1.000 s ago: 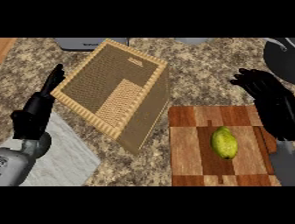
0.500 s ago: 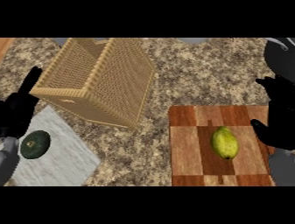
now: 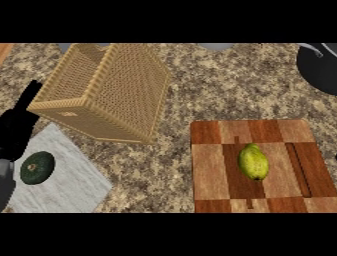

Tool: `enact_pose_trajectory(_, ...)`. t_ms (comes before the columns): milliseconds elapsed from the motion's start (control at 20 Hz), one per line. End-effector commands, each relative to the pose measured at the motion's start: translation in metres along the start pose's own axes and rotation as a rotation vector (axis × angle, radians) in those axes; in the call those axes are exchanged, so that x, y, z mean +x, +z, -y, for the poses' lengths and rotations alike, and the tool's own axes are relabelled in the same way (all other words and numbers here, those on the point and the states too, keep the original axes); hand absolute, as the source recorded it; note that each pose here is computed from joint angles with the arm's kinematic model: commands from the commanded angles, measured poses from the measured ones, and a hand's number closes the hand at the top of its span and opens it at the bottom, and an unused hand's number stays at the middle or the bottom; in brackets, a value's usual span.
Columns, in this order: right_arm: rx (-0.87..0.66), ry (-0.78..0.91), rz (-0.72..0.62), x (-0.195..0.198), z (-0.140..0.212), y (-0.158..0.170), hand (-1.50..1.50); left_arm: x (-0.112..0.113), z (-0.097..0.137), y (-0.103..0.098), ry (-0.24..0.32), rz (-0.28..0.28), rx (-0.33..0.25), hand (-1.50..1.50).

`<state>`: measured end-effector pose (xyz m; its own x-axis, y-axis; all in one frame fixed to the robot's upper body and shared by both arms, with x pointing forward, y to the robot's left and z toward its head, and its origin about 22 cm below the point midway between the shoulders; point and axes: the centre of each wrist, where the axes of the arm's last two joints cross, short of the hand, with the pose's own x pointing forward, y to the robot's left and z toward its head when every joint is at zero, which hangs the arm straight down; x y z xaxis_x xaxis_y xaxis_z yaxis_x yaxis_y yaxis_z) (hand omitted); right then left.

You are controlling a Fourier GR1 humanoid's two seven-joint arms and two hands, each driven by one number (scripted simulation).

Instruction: Pick the pear from the cutting board and place it in the basket

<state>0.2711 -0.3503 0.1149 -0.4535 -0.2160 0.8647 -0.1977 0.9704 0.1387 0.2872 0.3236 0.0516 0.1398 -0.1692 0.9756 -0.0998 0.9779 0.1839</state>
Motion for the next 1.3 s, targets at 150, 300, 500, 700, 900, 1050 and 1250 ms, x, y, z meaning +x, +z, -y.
enact_pose_trajectory(150,0.014,0.506,-0.367,0.078,0.068,-0.006,-1.50,-0.005,0.012,0.001,0.006,-0.030,-0.025,0.00)
enact_pose_trajectory(300,-0.023,0.525,-0.465,0.109,0.100,-0.012,-1.50,-0.001,0.013,-0.003,0.015,-0.037,-0.051,0.00)
enact_pose_trajectory(500,0.123,0.477,-0.542,0.111,0.138,0.001,-1.50,-0.002,0.009,0.000,0.001,-0.047,-0.053,0.00)
enact_pose_trajectory(700,0.296,0.397,-0.592,0.095,0.144,0.009,-1.50,-0.021,0.015,0.007,0.004,-0.049,-0.050,0.00)
enact_pose_trajectory(900,0.327,0.350,-0.587,0.087,0.164,0.031,-1.50,0.000,0.010,-0.007,-0.007,-0.039,-0.057,0.00)
enact_pose_trajectory(1050,0.310,0.271,-0.554,0.067,0.173,0.049,-1.50,-0.016,0.024,-0.001,-0.009,-0.024,-0.023,0.00)
enact_pose_trajectory(1250,0.193,0.228,-0.490,0.047,0.177,0.086,-1.50,-0.009,0.009,-0.002,0.004,-0.032,-0.041,0.00)
